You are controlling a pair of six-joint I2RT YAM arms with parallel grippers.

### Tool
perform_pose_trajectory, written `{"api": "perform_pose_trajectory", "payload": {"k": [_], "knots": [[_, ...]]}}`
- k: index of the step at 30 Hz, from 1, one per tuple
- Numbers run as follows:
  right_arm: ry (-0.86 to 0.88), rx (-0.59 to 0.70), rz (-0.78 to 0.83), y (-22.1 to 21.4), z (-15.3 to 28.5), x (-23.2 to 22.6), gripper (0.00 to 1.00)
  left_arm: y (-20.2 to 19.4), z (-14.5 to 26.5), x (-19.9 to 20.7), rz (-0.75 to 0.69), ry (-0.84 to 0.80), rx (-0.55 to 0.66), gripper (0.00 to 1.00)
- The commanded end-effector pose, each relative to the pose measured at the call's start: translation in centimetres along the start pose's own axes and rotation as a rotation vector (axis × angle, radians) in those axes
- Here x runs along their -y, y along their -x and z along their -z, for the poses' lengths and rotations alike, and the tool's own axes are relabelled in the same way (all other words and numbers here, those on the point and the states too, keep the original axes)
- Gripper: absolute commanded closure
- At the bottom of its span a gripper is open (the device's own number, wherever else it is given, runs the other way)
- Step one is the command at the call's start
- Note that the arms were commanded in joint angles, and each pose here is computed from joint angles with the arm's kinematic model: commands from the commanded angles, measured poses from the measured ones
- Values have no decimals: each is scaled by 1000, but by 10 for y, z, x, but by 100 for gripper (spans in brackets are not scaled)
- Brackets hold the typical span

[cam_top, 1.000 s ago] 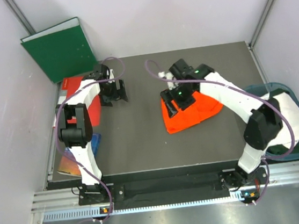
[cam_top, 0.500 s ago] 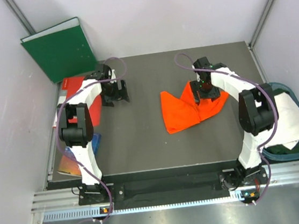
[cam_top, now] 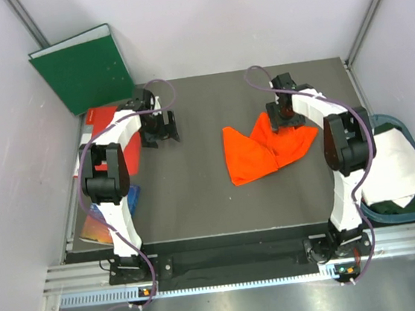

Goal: Fold and stack the t-shirts
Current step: Flatten the tshirt out

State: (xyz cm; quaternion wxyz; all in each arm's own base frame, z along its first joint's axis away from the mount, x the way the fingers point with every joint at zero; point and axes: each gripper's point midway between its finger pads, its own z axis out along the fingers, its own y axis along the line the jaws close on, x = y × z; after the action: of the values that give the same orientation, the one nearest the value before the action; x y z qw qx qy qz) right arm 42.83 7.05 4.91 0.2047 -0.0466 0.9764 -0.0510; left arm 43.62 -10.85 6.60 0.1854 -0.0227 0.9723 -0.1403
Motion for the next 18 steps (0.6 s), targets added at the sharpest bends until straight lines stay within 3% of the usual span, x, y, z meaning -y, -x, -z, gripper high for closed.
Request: {"api": "perform_pose_trajectory", "payload": {"k": [1,6,7,10,12,15,16,18], "knots": [[9,90,-26,35,-6,8,31,15,14,6,-29,-4,45,1],[55,69,-43,35,-22,5,38,14,13,6,-30,0,40,1],[91,64,-41,34,-23,0,49,15,14,5,-29,3,44,1],[146,60,-26,32,-22,-9,65,15,13,5,-30,8,44,1],[180,69,-23,34,-15,-14,67,15,12,4,-29,14,41,1],[197,90,-22,38,1,-14,82,15,12,3,-29,17,41,1],[198,95,-17,40,7,-14,92,16,12,3,-27,17,41,1],[202,131,-20,48,25,-12,98,15,11,2,-22,19,39,1]]}}
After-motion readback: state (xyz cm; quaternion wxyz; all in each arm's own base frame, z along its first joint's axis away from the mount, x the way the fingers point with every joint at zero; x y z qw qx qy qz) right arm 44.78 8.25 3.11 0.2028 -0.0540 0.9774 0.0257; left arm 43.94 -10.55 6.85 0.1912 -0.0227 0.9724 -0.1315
